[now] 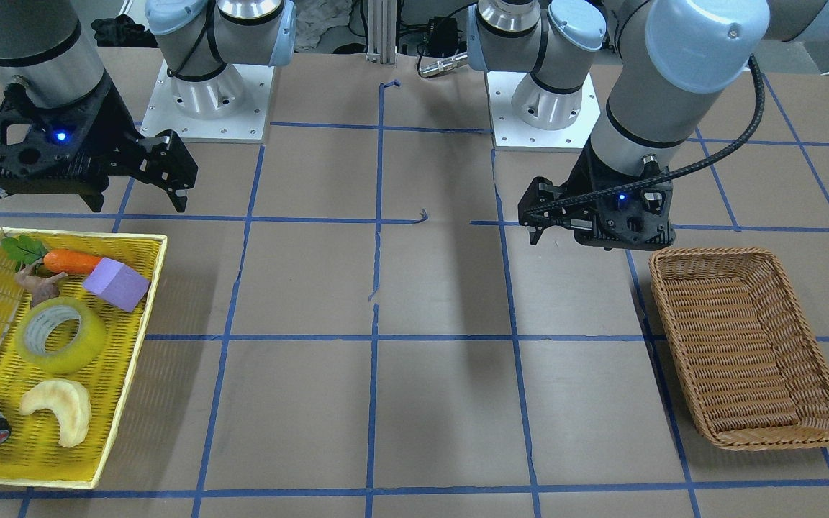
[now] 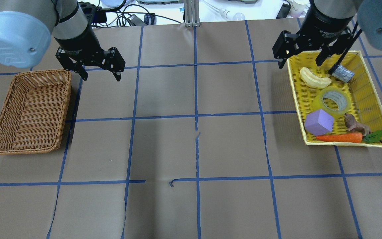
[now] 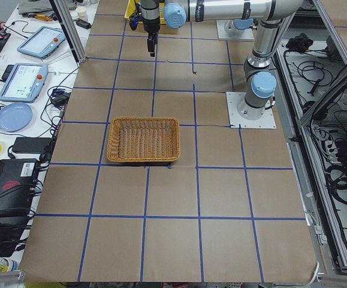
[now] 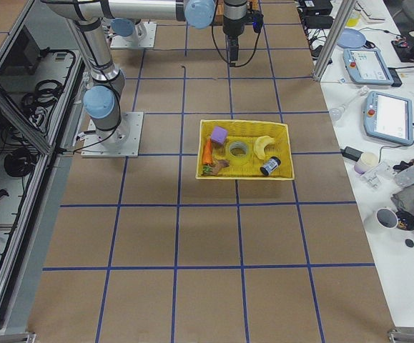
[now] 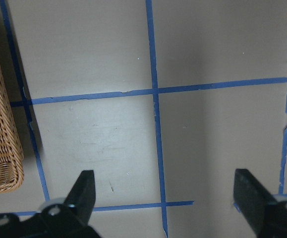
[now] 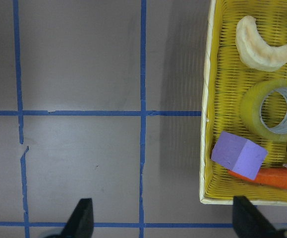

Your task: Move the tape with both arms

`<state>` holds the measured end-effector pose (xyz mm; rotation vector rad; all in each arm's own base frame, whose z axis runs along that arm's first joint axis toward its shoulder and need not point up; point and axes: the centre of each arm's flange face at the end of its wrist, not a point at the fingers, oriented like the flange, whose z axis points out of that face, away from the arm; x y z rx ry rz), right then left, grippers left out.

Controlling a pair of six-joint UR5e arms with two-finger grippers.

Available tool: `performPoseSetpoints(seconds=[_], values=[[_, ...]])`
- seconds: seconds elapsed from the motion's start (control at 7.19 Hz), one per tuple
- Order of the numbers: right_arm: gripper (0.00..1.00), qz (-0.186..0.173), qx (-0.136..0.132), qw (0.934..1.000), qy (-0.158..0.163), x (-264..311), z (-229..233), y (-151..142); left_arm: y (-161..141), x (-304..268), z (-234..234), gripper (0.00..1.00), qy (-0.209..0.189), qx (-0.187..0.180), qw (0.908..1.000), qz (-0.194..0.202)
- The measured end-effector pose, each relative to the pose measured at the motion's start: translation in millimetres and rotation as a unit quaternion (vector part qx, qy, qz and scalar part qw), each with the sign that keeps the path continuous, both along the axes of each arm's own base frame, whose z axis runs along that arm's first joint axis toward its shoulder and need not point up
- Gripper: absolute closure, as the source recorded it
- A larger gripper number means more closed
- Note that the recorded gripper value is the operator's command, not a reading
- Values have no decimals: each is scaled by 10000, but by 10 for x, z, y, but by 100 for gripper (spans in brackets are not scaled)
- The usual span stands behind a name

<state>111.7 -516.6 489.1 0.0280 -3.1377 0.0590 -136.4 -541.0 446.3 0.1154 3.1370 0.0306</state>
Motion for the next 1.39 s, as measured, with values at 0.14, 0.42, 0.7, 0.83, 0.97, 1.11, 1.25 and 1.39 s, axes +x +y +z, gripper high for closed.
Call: performPoseSetpoints(seconds=[0.14,0.42,0.7,0.83,0.97,1.11,1.25,1.39], values=[[0,3,9,10000,0,0,-3,2,0,-8,0,0,39,0,10000,-5],[0,18,25,10000,2,-1,-6,4,0,-15,-2,0,90,2,10000,-12],[0,23,36,10000,4,-3,-9,6,0,-9,-6,0,77,7,10000,-11],[0,25,39,10000,6,-4,-12,7,0,-9,-7,0,80,7,10000,-11],[0,25,40,10000,8,-4,-13,7,0,-10,-7,0,85,8,10000,-10],[0,25,41,10000,7,-4,-12,7,0,-10,-7,0,87,8,10000,-10],[0,26,40,10000,3,-3,-11,7,0,-8,-8,0,88,10,10000,-8],[0,25,40,10000,3,-3,-11,7,0,-5,-8,0,90,13,10000,-5]])
